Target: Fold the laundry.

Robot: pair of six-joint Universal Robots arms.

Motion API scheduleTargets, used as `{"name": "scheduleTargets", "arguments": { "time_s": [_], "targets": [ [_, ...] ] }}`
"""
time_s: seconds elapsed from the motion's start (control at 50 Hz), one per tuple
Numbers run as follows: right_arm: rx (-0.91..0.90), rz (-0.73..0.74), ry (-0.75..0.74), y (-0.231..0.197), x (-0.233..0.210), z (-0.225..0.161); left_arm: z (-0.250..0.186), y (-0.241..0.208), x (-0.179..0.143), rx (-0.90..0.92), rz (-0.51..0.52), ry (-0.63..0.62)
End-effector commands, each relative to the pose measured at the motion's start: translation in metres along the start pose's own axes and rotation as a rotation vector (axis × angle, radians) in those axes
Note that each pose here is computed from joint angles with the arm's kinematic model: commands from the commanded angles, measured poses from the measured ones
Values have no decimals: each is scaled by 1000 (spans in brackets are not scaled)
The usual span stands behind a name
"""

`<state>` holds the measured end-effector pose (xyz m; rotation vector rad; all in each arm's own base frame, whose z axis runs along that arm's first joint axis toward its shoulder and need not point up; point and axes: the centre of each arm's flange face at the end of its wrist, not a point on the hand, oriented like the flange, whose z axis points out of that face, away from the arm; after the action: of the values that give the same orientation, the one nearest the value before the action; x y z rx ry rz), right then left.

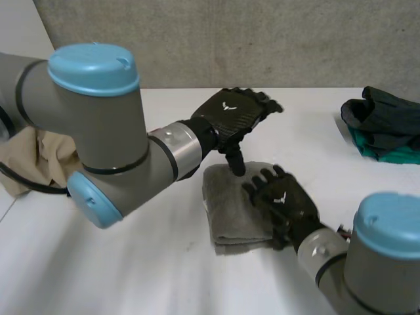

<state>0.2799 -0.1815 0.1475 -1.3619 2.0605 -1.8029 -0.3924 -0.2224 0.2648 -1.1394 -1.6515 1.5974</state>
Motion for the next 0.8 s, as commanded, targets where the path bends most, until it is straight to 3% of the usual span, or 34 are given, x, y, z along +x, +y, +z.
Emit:
{"name": "scheduleTargets", "arguments": {
  "time_s": [0.02, 0.6, 0.68, 0.8],
  "targets": [
    [-9, 6, 6, 22, -11, 8, -2, -4, 9, 22, 3, 96],
    [159, -11, 58, 16, -5, 58, -5, -10, 11, 41, 8, 99],
    [258, -17, 137, -5, 19, 72, -6, -26, 6, 92, 26, 82],
    [378, -18, 333, -43, 96, 91, -9, -52, -2, 176, 54, 32]
  ]
}}
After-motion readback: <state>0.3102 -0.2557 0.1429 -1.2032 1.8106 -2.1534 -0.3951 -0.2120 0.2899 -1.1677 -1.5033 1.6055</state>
